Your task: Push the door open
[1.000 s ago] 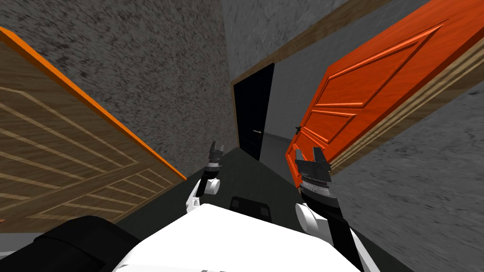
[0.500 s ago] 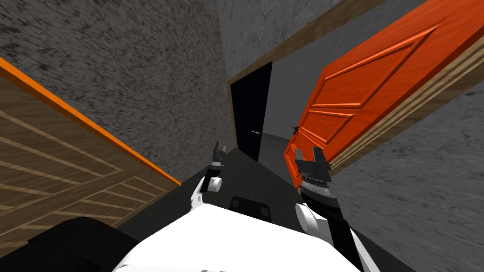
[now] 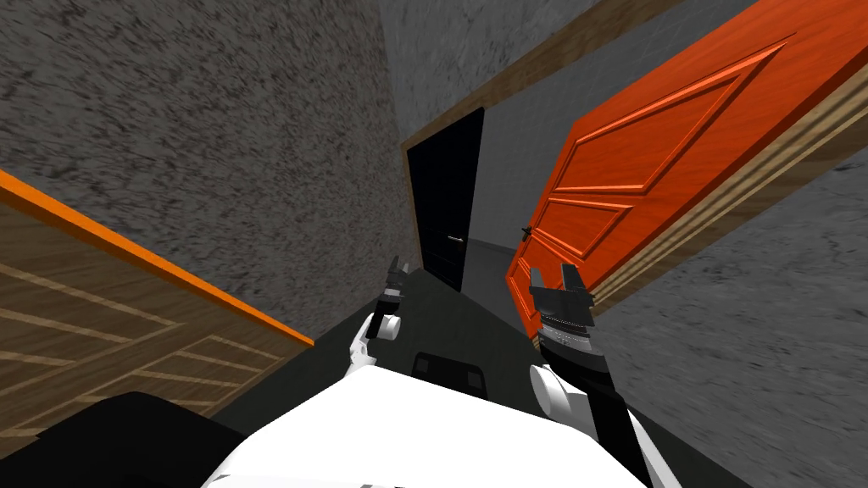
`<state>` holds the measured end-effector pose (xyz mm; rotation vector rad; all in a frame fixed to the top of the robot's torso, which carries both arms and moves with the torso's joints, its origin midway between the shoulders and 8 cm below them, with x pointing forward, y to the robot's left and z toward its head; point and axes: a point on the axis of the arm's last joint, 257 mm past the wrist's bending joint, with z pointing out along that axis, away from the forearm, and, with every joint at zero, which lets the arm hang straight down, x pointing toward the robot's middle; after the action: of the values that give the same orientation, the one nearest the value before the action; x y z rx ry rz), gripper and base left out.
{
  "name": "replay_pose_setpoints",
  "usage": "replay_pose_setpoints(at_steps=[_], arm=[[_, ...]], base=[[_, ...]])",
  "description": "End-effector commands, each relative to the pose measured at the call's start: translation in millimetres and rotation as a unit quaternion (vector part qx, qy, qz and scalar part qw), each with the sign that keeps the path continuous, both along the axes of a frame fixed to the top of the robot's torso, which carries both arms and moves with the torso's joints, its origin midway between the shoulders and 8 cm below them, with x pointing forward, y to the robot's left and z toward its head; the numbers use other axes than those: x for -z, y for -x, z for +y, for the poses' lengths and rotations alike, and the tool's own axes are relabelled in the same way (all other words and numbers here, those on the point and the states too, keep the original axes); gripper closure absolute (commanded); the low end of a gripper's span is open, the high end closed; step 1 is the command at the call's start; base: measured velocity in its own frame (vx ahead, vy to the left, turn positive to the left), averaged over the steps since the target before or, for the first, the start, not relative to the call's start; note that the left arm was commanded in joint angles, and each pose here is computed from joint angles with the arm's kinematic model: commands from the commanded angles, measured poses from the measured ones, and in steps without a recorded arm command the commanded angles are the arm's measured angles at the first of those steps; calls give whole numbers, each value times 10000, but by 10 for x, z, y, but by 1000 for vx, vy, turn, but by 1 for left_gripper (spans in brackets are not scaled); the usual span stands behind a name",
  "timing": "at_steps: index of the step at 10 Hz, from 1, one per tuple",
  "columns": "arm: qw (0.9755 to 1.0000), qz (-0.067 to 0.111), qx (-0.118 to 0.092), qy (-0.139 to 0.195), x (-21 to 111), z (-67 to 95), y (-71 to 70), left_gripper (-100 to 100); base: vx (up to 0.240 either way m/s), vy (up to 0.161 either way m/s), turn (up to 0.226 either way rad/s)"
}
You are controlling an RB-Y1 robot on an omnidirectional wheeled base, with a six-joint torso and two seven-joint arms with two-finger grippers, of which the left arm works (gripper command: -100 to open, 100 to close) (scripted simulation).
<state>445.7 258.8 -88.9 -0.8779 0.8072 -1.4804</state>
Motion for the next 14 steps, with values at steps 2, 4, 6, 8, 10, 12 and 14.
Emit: replay_pose_setpoints(at_steps=[2, 4, 6, 8, 10, 12, 14], arm=[[9999, 155, 39, -45, 147, -34, -121, -100], [9996, 273, 69, -81, 255, -65, -211, -100], [9991, 394, 100, -114, 364, -99, -301, -100], [9985, 514, 131, -149, 473, -134, -390, -100], [9977, 635, 162, -184, 580, -170, -476, -100], [9967, 754, 194, -217, 686, -209, -559, -100], [9956, 874, 226, -252, 791, -248, -640, -100]], base=[[97, 20, -95], [103, 30, -95], [91, 28, -86], [90, 25, -103], [85, 39, -89], [103, 48, -89], [91, 37, -96]])
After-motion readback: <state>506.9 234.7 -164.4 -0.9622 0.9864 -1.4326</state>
